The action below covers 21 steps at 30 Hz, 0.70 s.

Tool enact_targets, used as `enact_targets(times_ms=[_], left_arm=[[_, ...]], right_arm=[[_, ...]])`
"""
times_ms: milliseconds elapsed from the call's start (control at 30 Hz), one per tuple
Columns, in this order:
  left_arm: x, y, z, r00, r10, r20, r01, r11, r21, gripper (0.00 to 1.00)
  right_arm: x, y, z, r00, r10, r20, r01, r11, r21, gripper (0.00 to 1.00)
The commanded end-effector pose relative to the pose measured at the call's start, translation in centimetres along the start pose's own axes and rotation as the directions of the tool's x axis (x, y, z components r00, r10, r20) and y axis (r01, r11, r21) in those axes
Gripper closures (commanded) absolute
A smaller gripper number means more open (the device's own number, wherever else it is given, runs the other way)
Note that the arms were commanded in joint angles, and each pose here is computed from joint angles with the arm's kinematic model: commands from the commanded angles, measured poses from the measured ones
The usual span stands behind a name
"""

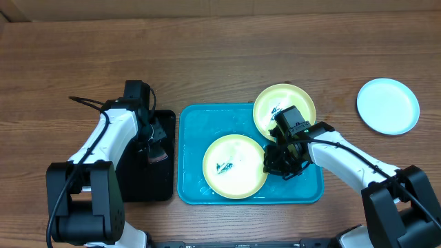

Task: Clean dirty plates on tray and stack at the side
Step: 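Grasp the green-and-orange sponge on the black tray with the left gripper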

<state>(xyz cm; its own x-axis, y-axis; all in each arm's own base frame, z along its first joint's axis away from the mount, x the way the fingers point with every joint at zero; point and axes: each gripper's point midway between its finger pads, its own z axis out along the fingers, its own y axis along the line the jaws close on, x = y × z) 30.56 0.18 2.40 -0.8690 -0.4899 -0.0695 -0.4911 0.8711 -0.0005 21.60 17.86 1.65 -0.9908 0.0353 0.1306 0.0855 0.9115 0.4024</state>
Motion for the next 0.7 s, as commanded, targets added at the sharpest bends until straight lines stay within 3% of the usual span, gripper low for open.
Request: enact_targets(times_ms=[0, 367, 667], left_arm=[[-0.3, -0.2, -0.5, 1.0, -0.011, 0.015, 0.011, 1.0, 0.006, 0.96], [-3.1, -0.7, -8.7, 0.985, 0.055, 0.164, -0.062, 0.997, 0.035, 0.96], [-1.8, -2.4, -11.1, 0.977, 0.174, 0.125, -0.189, 0.975, 0.118, 0.96]], right_arm=[[-0.4, 0.8, -0.3, 1.0, -0.015, 0.006, 0.015, 1.0, -0.021, 0.96], [-1.3, 0.0, -0.3, 0.998, -0.026, 0.049, 0.025, 0.999, 0.028, 0.96], [-2.8, -1.1, -0.6, 0.989, -0.089, 0.12, 0.075, 0.99, 0.116, 0.96]])
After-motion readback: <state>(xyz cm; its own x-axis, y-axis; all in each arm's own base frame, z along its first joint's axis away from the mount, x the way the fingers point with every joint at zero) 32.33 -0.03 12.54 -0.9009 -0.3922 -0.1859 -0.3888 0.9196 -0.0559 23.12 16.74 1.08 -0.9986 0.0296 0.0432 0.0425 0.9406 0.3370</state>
